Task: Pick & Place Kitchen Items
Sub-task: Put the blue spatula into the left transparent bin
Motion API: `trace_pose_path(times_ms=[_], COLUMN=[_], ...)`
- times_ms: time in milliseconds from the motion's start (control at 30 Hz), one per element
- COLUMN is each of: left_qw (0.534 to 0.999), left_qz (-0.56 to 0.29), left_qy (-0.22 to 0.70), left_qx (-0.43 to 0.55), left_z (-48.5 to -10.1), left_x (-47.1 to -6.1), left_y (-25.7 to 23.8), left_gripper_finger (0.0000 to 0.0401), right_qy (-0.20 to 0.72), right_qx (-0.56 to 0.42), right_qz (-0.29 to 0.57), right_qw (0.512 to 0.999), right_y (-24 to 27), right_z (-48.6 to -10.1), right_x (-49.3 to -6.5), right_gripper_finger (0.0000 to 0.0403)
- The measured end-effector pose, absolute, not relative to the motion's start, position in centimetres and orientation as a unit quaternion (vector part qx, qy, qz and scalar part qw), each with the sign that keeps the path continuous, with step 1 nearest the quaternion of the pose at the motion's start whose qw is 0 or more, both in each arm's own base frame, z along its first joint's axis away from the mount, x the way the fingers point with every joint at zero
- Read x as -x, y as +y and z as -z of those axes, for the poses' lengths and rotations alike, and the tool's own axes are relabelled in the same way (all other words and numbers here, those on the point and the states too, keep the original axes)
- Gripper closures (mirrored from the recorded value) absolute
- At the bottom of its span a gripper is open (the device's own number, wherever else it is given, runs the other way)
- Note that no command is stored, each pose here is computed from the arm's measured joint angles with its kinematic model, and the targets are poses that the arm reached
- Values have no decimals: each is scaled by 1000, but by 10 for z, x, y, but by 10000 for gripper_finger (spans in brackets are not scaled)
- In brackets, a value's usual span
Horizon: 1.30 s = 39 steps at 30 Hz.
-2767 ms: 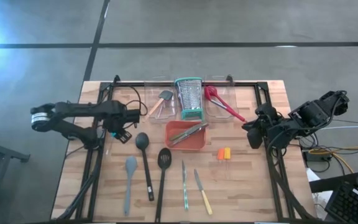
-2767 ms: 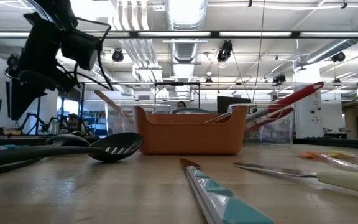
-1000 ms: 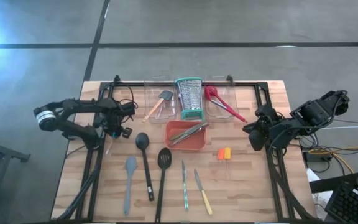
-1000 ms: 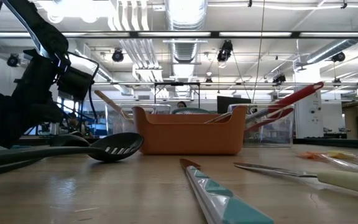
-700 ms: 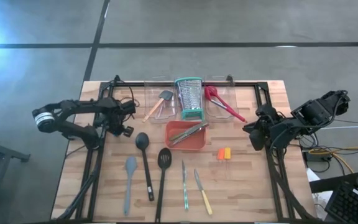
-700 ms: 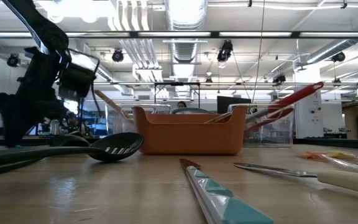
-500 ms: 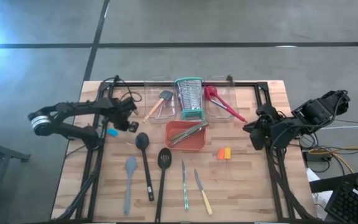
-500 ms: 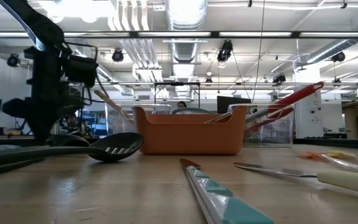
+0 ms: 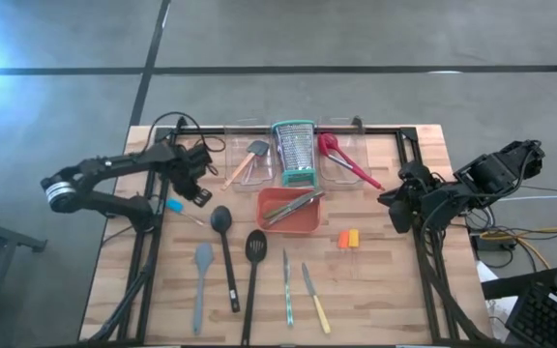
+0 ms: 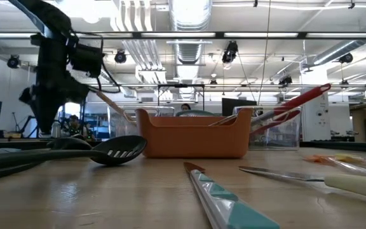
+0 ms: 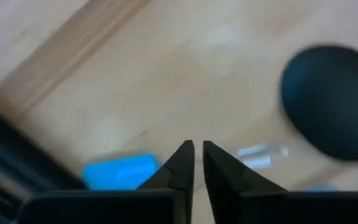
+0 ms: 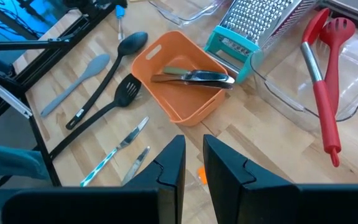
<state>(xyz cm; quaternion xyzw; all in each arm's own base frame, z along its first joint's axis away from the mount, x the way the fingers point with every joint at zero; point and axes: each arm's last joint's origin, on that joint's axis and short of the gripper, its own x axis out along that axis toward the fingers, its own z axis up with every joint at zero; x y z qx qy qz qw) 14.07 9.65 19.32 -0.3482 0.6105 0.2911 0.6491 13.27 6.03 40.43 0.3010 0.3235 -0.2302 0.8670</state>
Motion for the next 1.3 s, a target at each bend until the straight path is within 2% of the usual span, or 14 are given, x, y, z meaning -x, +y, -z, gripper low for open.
trace_pose_path(times_ms=[133, 300, 467, 567, 633, 767, 933, 1300], left_qw=[663, 660, 619, 587, 587, 563, 510, 450], left_qz=[-256, -254, -235, -215, -218, -206, -206, -191], left_qy=[631, 643, 691, 739, 740, 759, 793, 830], left_qx=[310, 293, 290, 251, 248, 255, 264, 268], left_z=[-213, -217, -204, -197, -195, -185, -169, -140], left_x=[-143, -145, -139, -134, -136, -141, -143, -151], left_y=[98, 100, 96, 95, 98, 101, 103, 109], left_gripper_finger=[328, 256, 175, 136, 119, 104, 107, 107], right_qy=[324, 323, 320, 318, 313, 302, 292, 273], right_qx=[-297, -301, -314, -320, -330, -342, -360, -344], right_qz=[229, 230, 234, 236, 242, 253, 262, 242], right_qw=[869, 867, 863, 861, 857, 853, 847, 865], right_y=[60, 60, 60, 60, 60, 60, 60, 63], right_z=[-404, -404, -404, -404, -404, -405, -405, -408], right_x=[-133, -133, -133, -133, -133, -133, -134, -140], right_gripper_finger=[351, 351, 351, 351, 351, 351, 351, 351])
